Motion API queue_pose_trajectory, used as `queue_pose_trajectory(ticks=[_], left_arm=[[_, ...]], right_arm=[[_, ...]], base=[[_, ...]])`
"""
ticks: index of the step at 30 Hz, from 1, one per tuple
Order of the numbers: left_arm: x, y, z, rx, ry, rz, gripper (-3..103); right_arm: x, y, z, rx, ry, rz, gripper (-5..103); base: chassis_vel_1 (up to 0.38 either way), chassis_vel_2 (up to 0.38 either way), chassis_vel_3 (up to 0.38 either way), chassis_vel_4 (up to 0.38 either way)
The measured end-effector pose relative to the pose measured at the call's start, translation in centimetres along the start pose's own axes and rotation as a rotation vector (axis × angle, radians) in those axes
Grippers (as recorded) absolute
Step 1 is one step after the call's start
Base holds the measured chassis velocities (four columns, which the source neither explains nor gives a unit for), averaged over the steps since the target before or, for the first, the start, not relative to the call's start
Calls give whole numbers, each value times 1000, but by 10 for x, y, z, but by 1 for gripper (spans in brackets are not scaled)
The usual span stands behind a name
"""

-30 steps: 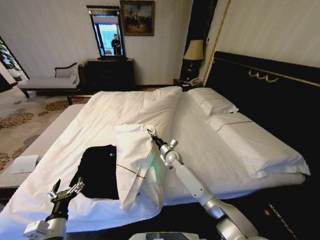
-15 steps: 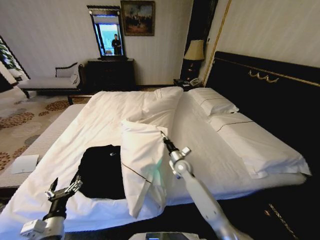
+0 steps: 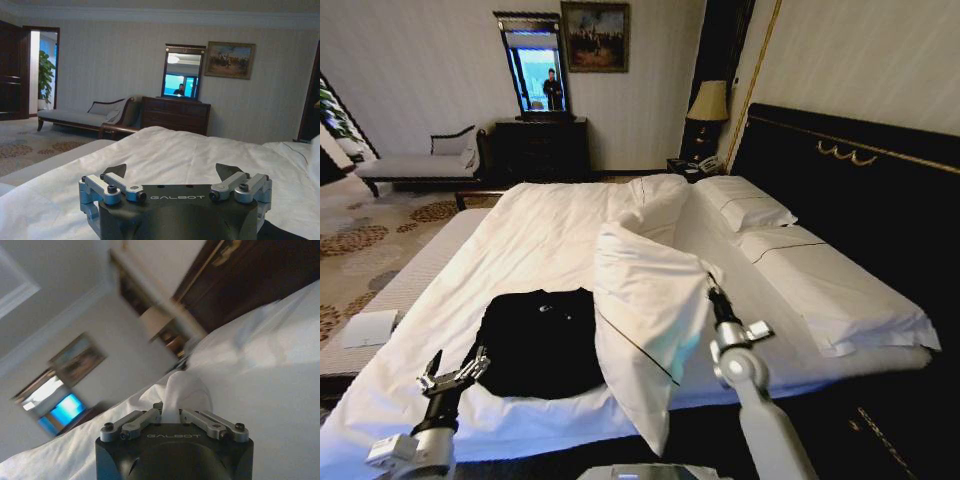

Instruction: Fold the clothes on the bed.

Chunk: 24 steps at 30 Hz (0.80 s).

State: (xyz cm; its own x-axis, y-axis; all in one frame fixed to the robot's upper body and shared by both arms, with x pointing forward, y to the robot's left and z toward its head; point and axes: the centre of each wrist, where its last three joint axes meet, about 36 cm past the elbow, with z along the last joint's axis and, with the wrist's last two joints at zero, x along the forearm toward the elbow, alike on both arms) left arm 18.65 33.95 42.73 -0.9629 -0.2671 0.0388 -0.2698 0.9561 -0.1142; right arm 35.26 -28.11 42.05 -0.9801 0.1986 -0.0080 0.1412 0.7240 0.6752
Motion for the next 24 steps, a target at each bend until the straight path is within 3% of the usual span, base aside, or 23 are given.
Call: queue_pose_trajectory(ticks=[2, 5, 7, 11, 13, 17, 19, 22, 24], left_arm=[[0, 0, 1, 0, 2, -1, 100], [0, 0, 3, 3, 5, -2, 100], [0, 0, 3, 4, 5, -1, 100], [0, -2, 4, 8, 5, 3, 100], [-1, -2, 4, 9, 5, 3, 100], [-1, -1, 5, 13, 6, 4, 100], [-1, -2, 5, 13, 6, 5, 100], [-2, 0, 8, 15, 8, 4, 100], [-3, 0, 9, 16, 10, 4, 100]], right_arm=[[15, -5, -16, -1, -37, 64, 1], [40, -11, -42, 54, -112, 187, 1], [43, -12, -47, 69, -123, 209, 1], [79, -15, -87, 168, -174, 407, 1], [82, -16, -91, 178, -183, 437, 1], [98, -23, -106, 274, -198, 642, 1], [99, -25, -108, 286, -200, 671, 1], [102, -44, -118, 327, -213, 795, 1], [104, -50, -120, 336, -215, 823, 1]], base=[[0, 0, 0, 0], [0, 0, 0, 0], [0, 0, 0, 0], [0, 0, 0, 0], [0, 0, 0, 0], [0, 0, 0, 0], [0, 0, 0, 0], [0, 0, 0, 0], [0, 0, 0, 0]])
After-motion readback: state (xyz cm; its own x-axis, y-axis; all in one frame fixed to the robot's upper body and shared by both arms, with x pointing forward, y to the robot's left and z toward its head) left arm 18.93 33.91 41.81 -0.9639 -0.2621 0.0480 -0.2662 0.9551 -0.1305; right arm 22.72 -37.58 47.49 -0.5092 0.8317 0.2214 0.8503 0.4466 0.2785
